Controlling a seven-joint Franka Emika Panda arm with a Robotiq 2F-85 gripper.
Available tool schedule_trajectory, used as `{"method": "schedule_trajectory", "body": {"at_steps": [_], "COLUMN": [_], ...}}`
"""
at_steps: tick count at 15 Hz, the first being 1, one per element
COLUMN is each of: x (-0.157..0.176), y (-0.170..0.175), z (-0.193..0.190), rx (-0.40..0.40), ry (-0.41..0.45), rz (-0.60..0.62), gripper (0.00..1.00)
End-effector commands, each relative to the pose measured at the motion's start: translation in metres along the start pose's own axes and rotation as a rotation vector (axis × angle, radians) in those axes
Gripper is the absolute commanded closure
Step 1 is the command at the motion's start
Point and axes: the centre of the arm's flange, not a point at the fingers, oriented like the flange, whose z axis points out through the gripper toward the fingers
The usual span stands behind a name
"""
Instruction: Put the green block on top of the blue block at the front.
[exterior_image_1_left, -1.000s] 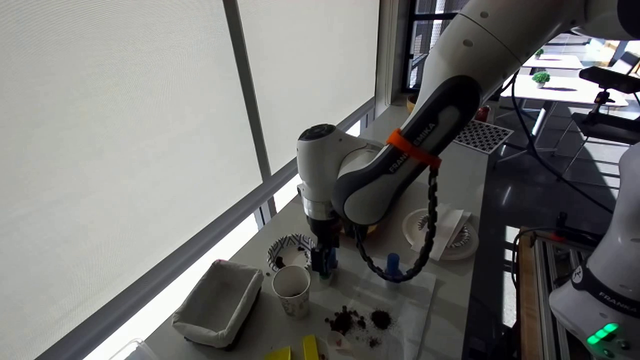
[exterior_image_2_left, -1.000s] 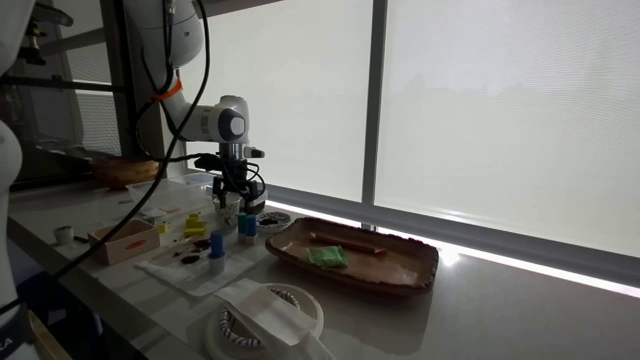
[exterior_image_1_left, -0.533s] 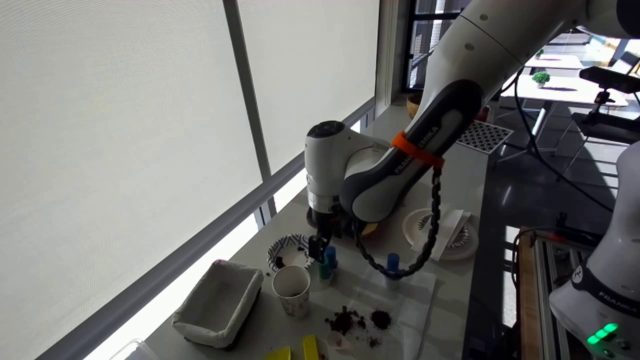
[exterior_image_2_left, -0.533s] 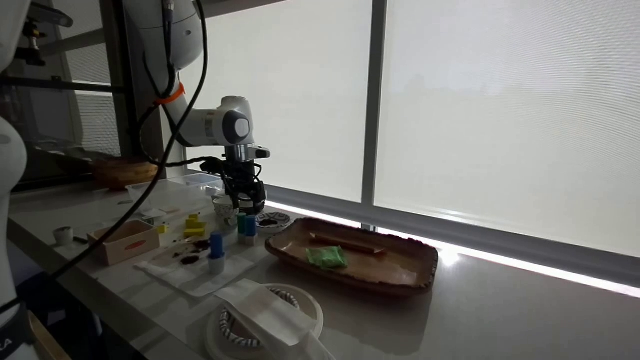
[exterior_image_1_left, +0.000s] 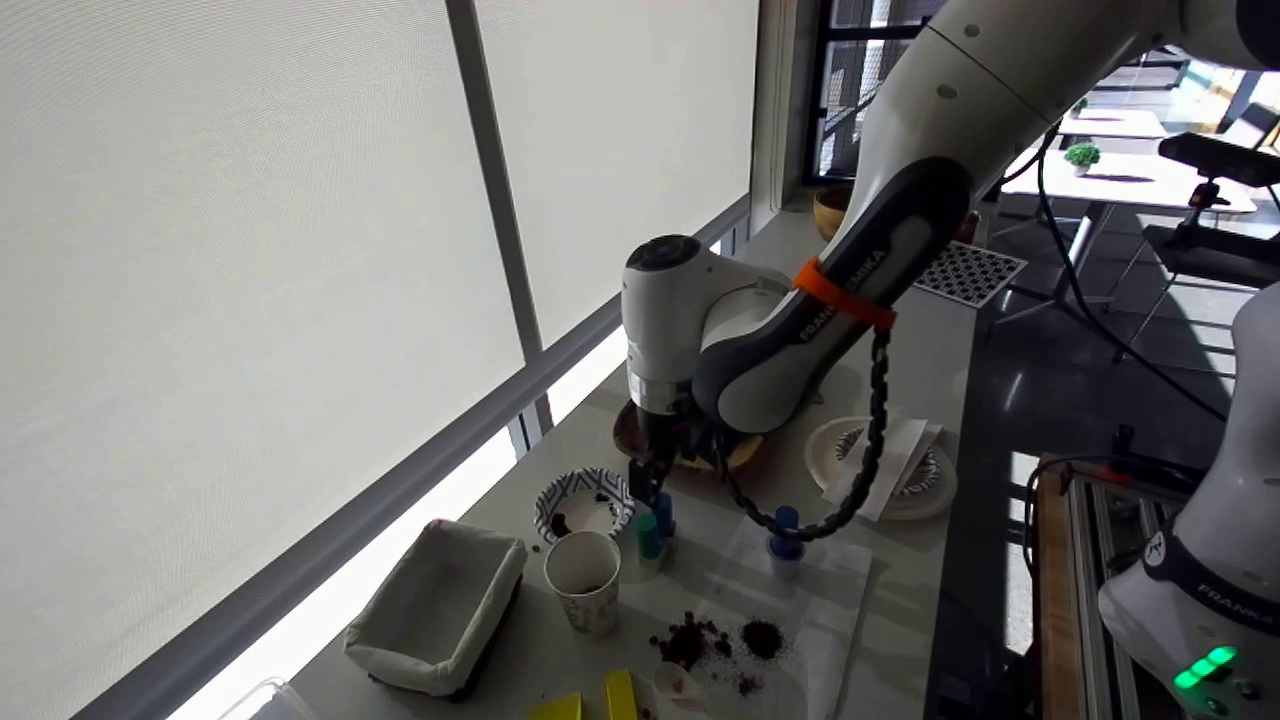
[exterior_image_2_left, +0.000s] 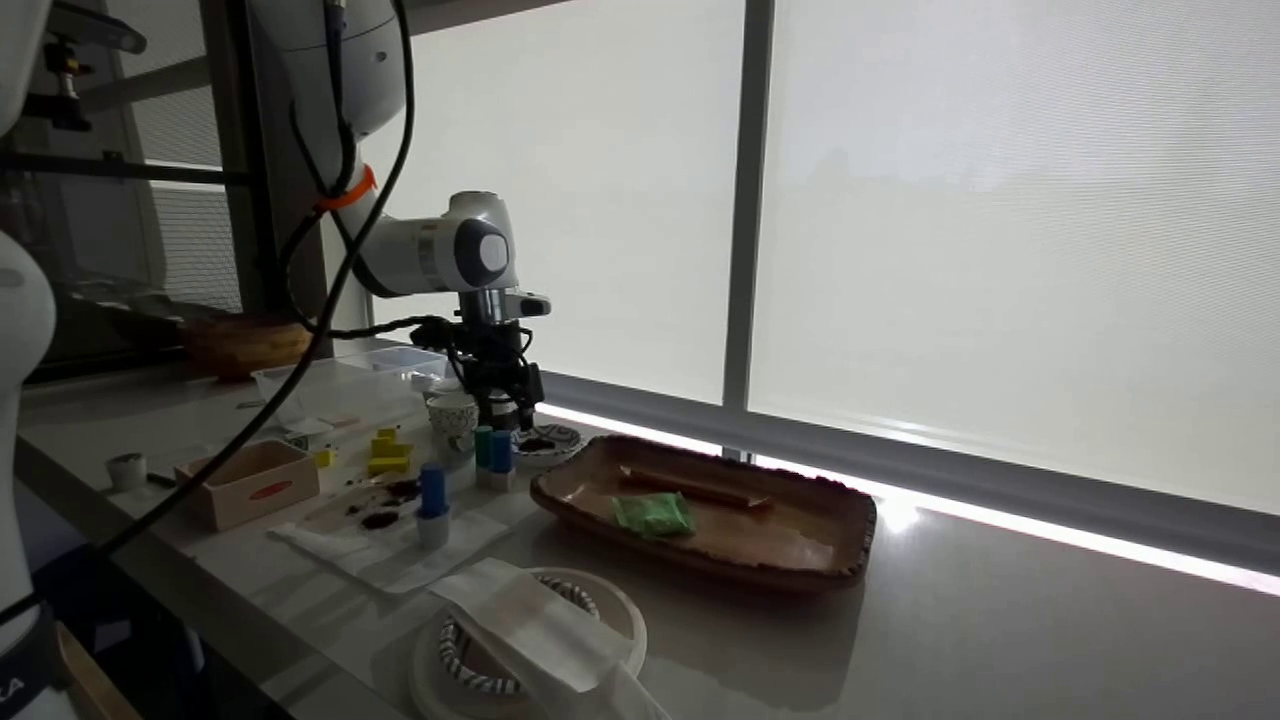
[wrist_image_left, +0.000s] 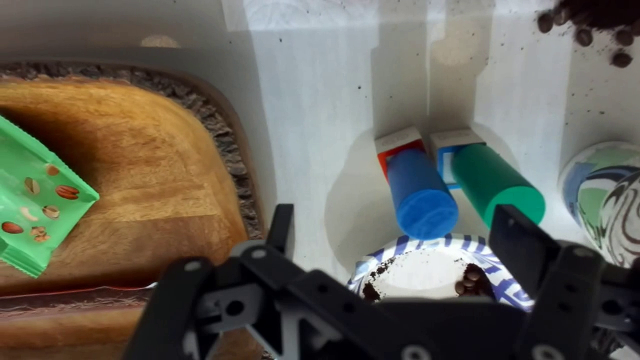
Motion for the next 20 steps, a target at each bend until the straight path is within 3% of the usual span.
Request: {"method": "schedule_trajectory", "body": {"at_steps": [1, 19, 20], "x": [-0.007, -0.01, -0.01], "y": [-0.001, 0.003, 0.003], "z": [0.004, 0.014, 0.015], "rx": [-0.003, 0.006, 0.006], "ry": [0.012, 0.01, 0.009], "rz": [-0.006, -0.003, -0.004], "gripper": [0.0, 0.0, 0.04]}}
